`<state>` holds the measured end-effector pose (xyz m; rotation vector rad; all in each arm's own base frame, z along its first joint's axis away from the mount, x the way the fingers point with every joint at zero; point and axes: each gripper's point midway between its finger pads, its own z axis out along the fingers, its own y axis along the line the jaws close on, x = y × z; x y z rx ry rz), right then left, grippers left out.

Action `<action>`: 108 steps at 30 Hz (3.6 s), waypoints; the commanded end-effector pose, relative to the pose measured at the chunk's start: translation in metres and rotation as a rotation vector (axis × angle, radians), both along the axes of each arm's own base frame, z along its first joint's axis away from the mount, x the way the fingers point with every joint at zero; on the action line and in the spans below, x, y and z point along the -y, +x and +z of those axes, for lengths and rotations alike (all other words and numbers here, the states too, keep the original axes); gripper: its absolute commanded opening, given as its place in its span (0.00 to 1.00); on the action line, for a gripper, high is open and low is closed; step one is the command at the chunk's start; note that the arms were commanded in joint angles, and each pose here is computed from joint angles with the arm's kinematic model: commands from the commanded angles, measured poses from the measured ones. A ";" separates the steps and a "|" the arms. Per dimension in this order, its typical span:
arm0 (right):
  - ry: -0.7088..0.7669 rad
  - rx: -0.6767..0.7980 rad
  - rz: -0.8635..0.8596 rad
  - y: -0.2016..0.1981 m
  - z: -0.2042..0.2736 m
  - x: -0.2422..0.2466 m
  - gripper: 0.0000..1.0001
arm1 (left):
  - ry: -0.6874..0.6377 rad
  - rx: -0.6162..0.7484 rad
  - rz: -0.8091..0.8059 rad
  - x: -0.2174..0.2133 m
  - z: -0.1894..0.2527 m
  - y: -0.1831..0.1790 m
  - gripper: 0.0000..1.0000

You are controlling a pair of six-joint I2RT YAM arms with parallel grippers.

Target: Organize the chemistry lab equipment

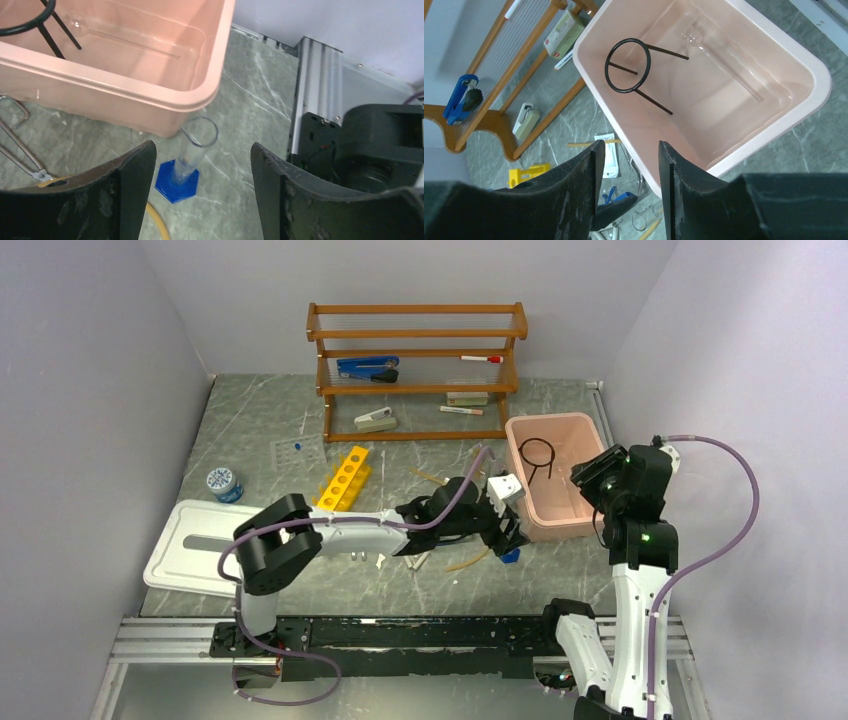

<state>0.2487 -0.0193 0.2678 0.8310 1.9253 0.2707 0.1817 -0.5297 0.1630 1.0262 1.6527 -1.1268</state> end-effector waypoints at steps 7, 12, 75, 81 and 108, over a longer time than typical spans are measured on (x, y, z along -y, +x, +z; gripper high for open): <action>-0.044 0.022 -0.022 0.000 0.012 0.006 0.47 | -0.118 0.162 0.044 0.030 0.013 0.019 0.64; -0.061 0.032 -0.019 0.001 0.017 0.007 0.47 | -0.110 0.161 -0.008 0.029 0.004 0.005 0.38; -0.052 0.196 1.056 0.010 -0.006 -0.198 0.11 | -0.296 -0.546 0.145 -0.105 0.189 0.110 0.12; -0.171 0.258 0.948 0.025 0.016 -0.180 0.09 | -0.283 -0.503 0.197 -0.120 0.190 0.119 0.59; -0.968 -0.115 0.233 0.087 -0.035 0.005 0.10 | -0.055 -0.400 0.411 -0.210 0.124 0.107 0.85</action>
